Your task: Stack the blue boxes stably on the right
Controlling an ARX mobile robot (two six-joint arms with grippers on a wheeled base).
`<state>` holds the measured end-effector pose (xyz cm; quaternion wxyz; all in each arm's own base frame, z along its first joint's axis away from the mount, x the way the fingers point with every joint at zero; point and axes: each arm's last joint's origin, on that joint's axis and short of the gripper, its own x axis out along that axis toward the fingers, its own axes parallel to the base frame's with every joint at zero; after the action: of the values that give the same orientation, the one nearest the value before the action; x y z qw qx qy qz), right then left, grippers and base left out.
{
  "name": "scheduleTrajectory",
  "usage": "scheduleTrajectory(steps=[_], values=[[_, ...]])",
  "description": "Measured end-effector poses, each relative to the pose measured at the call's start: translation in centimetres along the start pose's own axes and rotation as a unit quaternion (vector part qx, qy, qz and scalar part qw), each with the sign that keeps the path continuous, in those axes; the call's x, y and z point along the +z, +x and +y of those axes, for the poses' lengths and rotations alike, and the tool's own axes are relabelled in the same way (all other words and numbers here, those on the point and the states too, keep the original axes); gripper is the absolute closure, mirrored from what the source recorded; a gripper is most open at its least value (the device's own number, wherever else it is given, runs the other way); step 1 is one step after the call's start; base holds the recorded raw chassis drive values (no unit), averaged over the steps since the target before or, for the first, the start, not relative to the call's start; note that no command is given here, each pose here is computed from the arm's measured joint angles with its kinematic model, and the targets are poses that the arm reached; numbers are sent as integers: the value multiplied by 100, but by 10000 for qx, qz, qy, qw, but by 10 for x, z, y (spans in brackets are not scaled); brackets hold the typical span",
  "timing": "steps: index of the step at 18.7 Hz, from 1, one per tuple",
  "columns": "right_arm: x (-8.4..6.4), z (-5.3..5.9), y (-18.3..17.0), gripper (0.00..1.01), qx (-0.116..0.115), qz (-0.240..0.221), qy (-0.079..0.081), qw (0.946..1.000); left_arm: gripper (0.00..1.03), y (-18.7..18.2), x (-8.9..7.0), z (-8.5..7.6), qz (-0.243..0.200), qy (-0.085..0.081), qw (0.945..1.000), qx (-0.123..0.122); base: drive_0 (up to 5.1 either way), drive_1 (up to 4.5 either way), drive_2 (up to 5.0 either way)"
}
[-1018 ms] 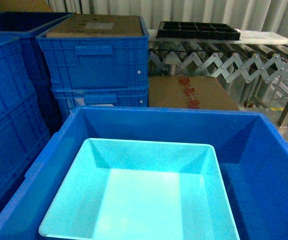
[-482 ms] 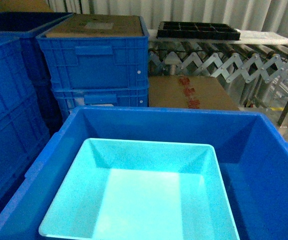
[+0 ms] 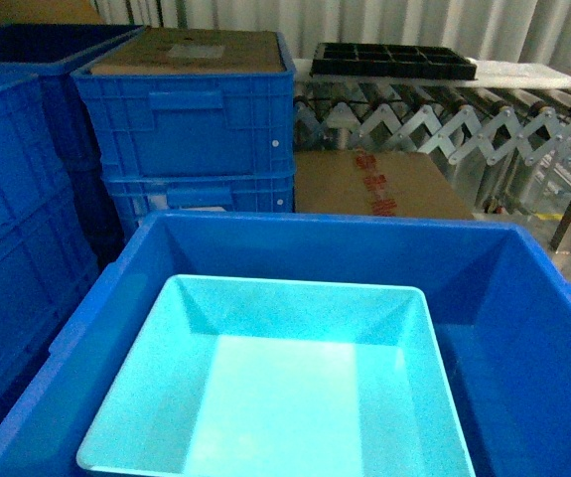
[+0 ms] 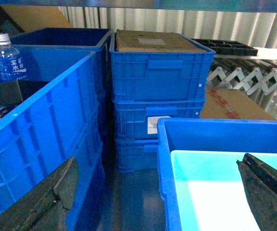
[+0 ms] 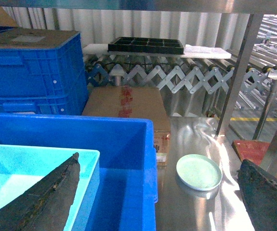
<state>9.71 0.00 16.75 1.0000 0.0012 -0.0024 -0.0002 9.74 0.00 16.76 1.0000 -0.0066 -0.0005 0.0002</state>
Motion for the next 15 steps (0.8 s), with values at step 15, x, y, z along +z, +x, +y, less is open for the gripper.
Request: scheduleTrajectory(steps=[15], values=[[0,0,0,3,0,0,0,10000,5,0,0,0,2,0,10000,0,0,0,0]])
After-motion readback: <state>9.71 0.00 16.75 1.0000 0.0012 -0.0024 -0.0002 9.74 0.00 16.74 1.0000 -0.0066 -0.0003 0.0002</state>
